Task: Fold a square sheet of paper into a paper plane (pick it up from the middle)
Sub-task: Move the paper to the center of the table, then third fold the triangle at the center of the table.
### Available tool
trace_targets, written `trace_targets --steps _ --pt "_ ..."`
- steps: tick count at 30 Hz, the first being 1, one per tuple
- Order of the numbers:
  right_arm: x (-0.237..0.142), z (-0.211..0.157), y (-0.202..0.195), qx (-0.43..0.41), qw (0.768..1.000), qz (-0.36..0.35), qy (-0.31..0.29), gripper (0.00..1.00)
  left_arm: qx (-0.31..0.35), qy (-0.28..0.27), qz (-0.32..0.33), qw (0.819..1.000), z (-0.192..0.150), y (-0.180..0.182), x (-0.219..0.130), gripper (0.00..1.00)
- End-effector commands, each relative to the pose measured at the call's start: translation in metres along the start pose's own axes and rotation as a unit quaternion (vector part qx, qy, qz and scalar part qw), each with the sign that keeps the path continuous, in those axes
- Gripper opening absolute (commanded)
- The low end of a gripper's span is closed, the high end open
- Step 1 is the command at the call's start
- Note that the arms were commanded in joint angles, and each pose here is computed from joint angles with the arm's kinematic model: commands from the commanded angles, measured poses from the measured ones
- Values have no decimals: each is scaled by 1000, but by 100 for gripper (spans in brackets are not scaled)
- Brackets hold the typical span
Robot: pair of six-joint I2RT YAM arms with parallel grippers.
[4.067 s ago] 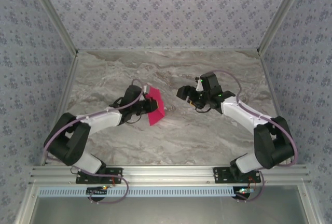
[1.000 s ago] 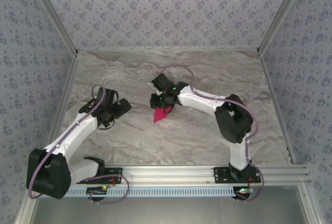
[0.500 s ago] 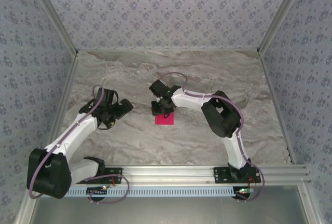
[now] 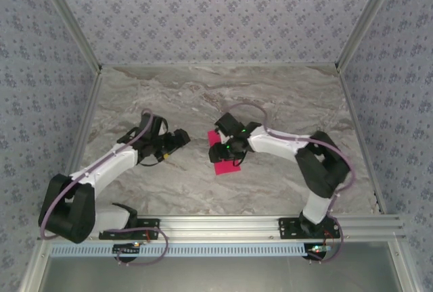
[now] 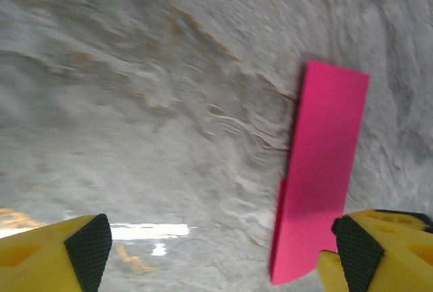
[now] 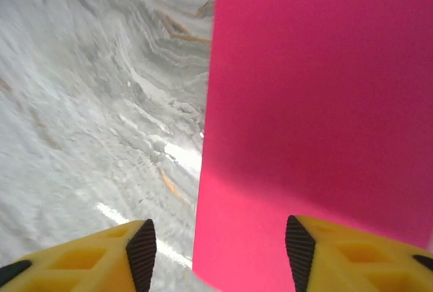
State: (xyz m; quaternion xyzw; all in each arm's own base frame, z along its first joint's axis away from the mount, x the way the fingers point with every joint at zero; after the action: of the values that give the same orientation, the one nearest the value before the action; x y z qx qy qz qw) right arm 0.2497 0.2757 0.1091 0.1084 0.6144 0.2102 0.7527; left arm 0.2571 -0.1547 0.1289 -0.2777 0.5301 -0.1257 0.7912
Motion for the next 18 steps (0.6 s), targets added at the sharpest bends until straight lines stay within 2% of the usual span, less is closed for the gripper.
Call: trace_targets --steps 1,5,12,18 --pt "-30 11 -15 78 995 27 -58 64 39 -9 -75 996 6 -41 8 83" --pt "-47 6 -57 147 985 35 -86 71 66 5 -108 992 -2 -70 30 69" --pt "-40 -13 -81 185 976 101 -46 71 87 48 -124 987 -10 -101 72 49" --pt "-27 -26 -81 183 974 131 -11 68 84 64 -113 988 -12 -102 91 46"
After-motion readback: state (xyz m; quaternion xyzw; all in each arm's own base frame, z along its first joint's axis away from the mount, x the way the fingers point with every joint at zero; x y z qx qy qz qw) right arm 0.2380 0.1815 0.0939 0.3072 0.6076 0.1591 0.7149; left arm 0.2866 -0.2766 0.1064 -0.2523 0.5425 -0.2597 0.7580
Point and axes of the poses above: each hand's point on the last joint's axis, 136 mm out from that joint toward the fingers, its own x axis out along the fingers, its own y axis along the line the jaws close on, z = x × y, the point moved 5 cm from there along -x, back along the fingers, and after that the axes turned 7 degrees about x, right-handed, at the moved point
